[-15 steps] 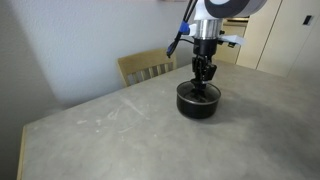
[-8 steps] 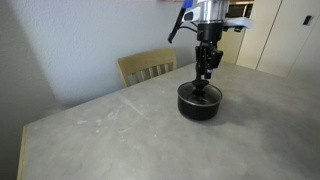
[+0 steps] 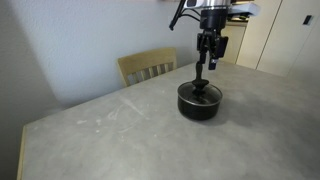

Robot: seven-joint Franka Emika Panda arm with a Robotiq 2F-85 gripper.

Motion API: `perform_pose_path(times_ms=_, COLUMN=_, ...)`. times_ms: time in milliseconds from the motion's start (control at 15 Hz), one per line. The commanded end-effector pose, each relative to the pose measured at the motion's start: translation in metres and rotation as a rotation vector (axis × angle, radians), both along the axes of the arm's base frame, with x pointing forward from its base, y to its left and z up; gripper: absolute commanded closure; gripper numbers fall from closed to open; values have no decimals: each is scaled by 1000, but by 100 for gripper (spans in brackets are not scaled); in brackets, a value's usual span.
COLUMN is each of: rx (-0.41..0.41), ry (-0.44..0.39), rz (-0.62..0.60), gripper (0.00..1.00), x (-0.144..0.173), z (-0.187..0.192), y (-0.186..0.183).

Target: Remove the glass lid from the black pot

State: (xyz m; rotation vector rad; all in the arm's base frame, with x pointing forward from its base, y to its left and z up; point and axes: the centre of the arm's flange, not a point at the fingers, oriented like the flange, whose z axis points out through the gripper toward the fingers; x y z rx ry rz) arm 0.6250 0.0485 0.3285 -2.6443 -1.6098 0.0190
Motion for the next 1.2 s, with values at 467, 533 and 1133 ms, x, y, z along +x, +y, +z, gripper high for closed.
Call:
perform_pose_path(times_ms=467, rx=-5, ry=35, rz=39, gripper=0, x=19, z=-67, y=8)
perform_pose_path(times_ms=533, rx=-9, ry=35, rz=45, gripper=0, x=22, z=-70, y=11)
perform_pose_path(times_ms=1133, rx=-39, ry=32, rz=76, gripper=34, x=35, z=-87, y=14)
